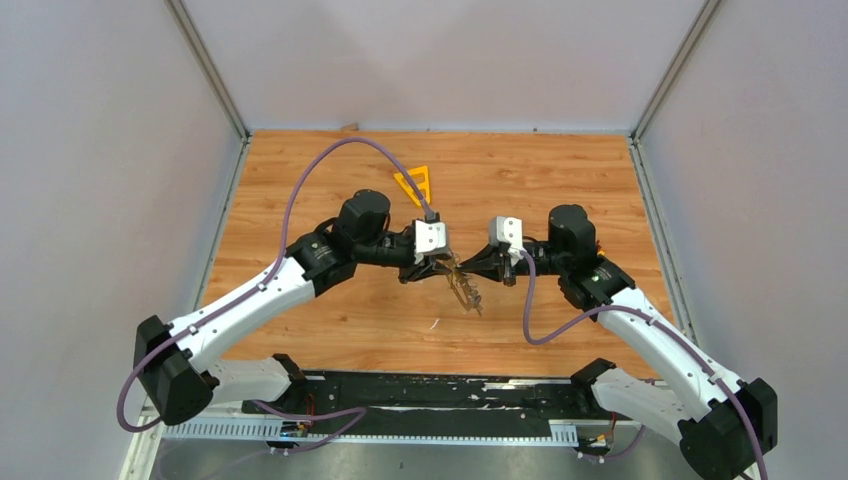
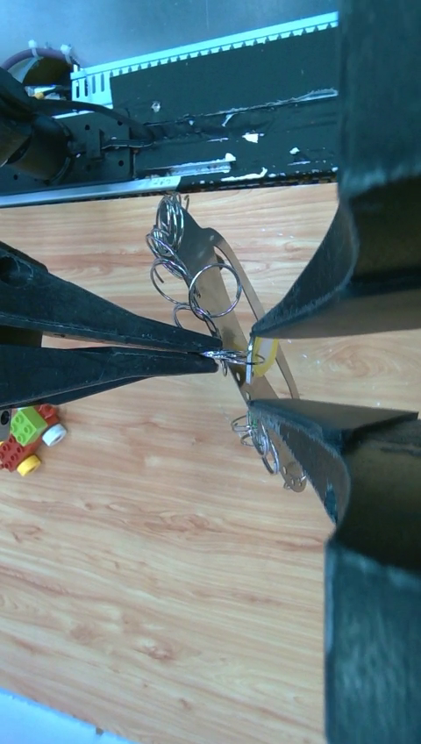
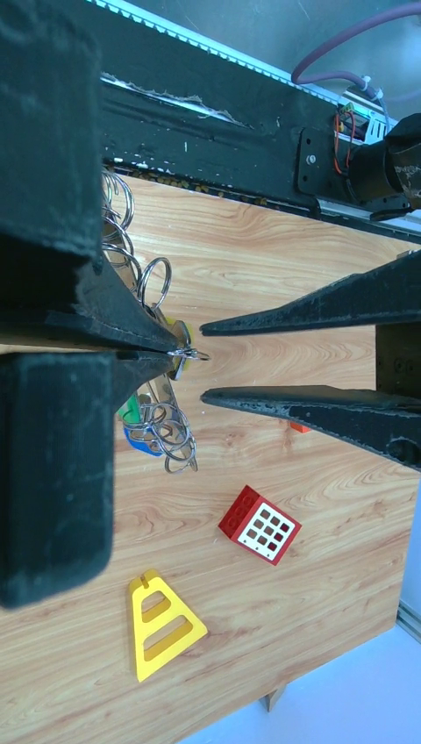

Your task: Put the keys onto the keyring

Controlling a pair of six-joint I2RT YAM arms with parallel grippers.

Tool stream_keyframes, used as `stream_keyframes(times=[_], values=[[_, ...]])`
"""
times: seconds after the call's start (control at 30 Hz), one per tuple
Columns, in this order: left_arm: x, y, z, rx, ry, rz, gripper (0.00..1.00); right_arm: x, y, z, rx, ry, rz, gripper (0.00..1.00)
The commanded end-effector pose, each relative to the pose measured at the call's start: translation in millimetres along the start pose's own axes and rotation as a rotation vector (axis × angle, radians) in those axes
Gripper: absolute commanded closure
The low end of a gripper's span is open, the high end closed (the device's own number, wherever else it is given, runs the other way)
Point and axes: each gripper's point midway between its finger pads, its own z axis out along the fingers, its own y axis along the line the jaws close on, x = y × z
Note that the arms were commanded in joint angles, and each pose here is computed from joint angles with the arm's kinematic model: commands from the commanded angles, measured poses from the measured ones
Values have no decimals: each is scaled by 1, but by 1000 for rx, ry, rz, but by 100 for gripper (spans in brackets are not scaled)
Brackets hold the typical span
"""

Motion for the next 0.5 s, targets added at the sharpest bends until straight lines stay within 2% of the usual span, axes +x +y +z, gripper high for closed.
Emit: stream_keyframes(times=[0.0, 0.3, 0.47], values=[[-20, 6, 3, 11, -45, 45, 66, -29, -5, -3, -1, -61, -72, 100], [-15, 6, 7, 28, -22, 48, 91, -27, -4, -3, -2, -59, -73, 100], [-12, 7, 5, 22, -3, 47, 98, -27, -5, -3, 0, -56, -78, 100]])
